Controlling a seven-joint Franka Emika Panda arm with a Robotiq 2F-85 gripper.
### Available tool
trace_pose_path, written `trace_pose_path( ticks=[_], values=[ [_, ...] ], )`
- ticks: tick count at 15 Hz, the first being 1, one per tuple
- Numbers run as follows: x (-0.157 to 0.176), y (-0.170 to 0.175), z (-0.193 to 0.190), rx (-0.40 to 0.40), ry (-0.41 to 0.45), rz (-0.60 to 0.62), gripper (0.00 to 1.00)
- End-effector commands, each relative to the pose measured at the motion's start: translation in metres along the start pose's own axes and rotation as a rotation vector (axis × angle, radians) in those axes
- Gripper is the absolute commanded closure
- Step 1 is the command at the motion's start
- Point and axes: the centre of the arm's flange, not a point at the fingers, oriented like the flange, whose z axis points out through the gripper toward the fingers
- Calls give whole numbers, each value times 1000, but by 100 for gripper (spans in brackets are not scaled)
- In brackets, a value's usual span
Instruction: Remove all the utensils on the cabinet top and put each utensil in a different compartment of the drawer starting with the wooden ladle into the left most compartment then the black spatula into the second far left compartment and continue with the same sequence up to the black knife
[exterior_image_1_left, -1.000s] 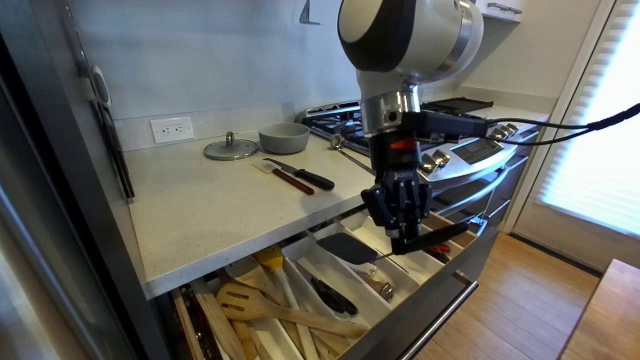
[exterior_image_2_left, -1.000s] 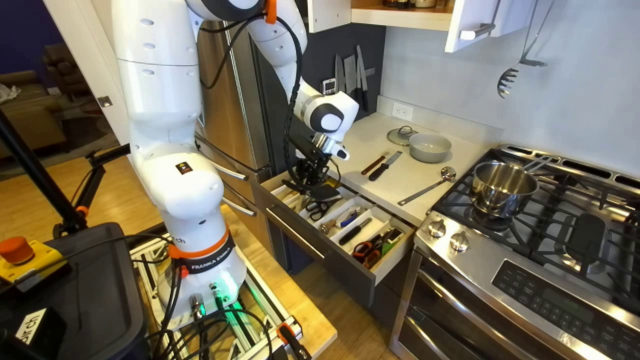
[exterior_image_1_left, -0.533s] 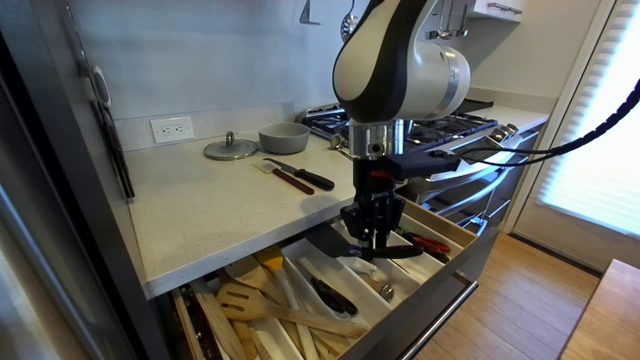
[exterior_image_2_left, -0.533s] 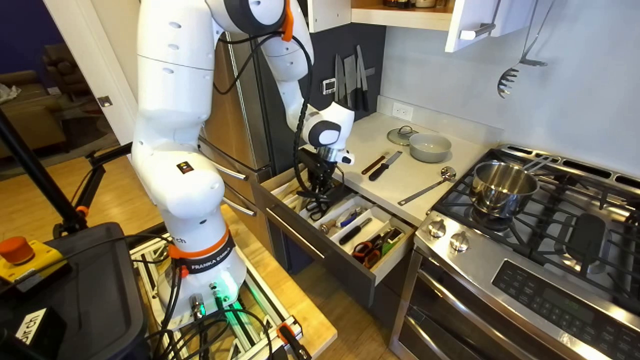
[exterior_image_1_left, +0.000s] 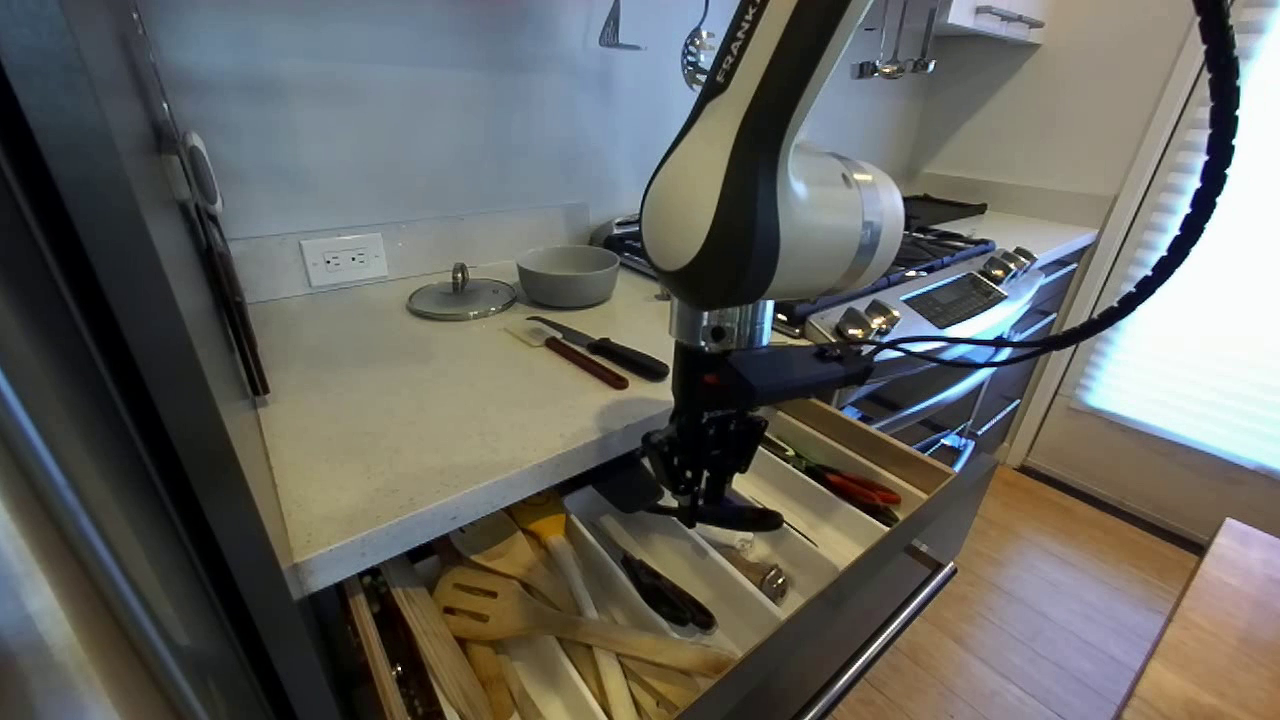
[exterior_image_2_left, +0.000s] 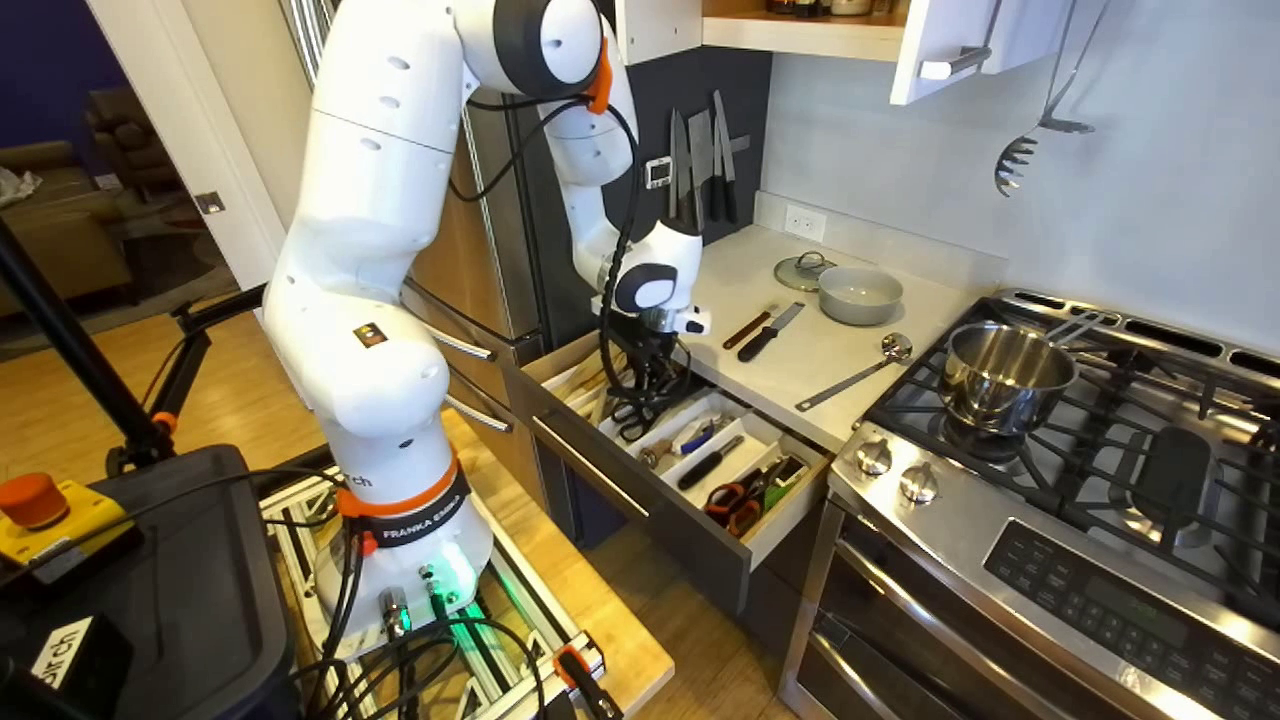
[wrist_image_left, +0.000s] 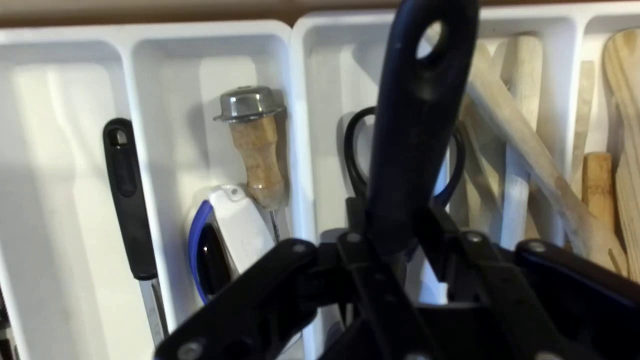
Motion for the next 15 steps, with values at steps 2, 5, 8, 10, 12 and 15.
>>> trace_pose_path(
  ticks=[2, 5, 8, 10, 12, 15],
  values=[
    [17, -10, 26, 13, 58, 17, 92],
    [20, -15, 29, 39, 59, 24, 43],
    [19, -16, 3, 37, 88, 20, 21],
    [19, -16, -23, 32, 136, 15, 7],
    [19, -16, -57, 35, 185, 7, 0],
    [28, -14, -102, 10, 265, 14, 0]
  ],
)
